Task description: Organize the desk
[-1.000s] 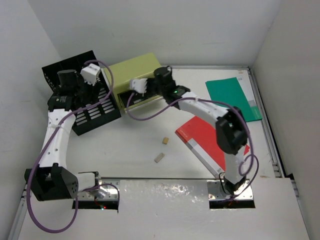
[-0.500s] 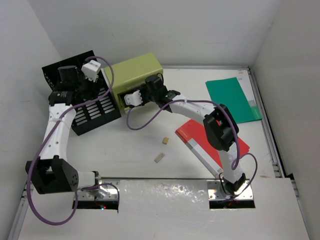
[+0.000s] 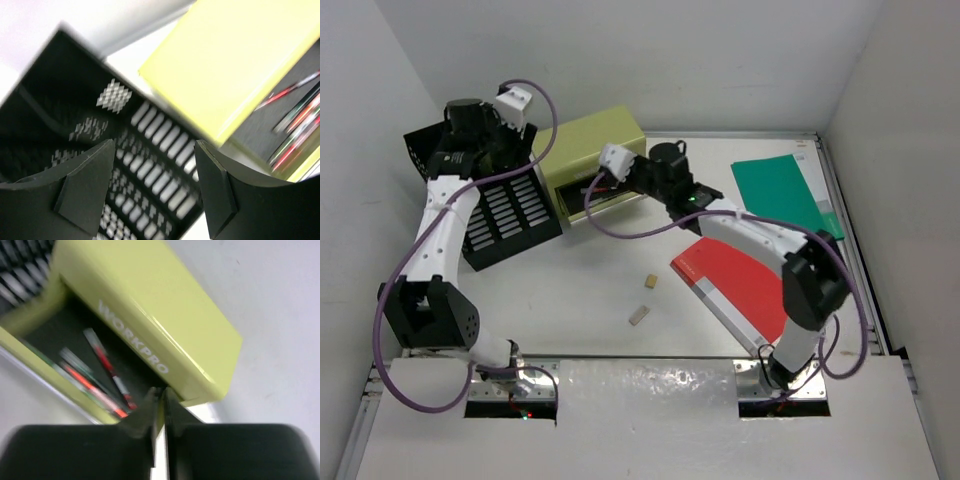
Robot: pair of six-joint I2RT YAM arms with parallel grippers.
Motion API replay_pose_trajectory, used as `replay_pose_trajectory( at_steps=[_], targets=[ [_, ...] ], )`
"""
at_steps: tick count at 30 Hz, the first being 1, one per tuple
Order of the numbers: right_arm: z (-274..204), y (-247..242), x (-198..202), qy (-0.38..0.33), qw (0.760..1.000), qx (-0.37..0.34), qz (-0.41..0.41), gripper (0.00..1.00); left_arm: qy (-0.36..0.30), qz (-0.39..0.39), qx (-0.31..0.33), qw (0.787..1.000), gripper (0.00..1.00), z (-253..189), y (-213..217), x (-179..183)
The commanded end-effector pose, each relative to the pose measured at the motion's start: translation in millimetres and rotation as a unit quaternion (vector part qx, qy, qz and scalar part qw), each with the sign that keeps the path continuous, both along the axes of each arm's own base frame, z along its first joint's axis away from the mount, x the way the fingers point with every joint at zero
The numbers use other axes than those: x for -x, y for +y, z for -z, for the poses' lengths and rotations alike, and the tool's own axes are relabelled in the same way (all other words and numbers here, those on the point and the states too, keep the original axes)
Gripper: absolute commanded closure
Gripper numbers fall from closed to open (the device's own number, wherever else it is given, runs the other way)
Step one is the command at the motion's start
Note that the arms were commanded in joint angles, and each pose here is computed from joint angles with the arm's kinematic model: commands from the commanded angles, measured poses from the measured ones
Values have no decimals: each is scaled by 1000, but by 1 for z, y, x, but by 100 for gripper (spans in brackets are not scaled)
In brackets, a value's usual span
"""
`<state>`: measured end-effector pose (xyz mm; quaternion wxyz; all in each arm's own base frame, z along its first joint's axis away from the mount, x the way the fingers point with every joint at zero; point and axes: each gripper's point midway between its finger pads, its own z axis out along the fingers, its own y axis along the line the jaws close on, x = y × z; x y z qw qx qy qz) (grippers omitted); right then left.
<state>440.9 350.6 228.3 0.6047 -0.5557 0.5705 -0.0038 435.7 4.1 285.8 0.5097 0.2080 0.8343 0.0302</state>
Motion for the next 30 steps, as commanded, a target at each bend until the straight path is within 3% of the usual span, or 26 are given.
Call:
replay_pose_trajectory(
  at_steps=[1,8,17,21,30],
  targets=[
    [-3,6,41,191,960,-202,23,100,-53,16,4,998,37,-31,-19,-26],
    [70,1,58,324,901,-270,101,100,-40,-10,19,999,37,-15,-30,-73],
    [75,15,46,356,902,-220,103,100,-18,-28,23,999,38,13,-33,-95],
    [96,17,33,372,909,-147,115,100,-9,-27,21,999,38,22,-35,-97],
    [92,17,16,378,913,-119,95,100,1,-28,5,1000,38,34,-32,-93]
  ],
)
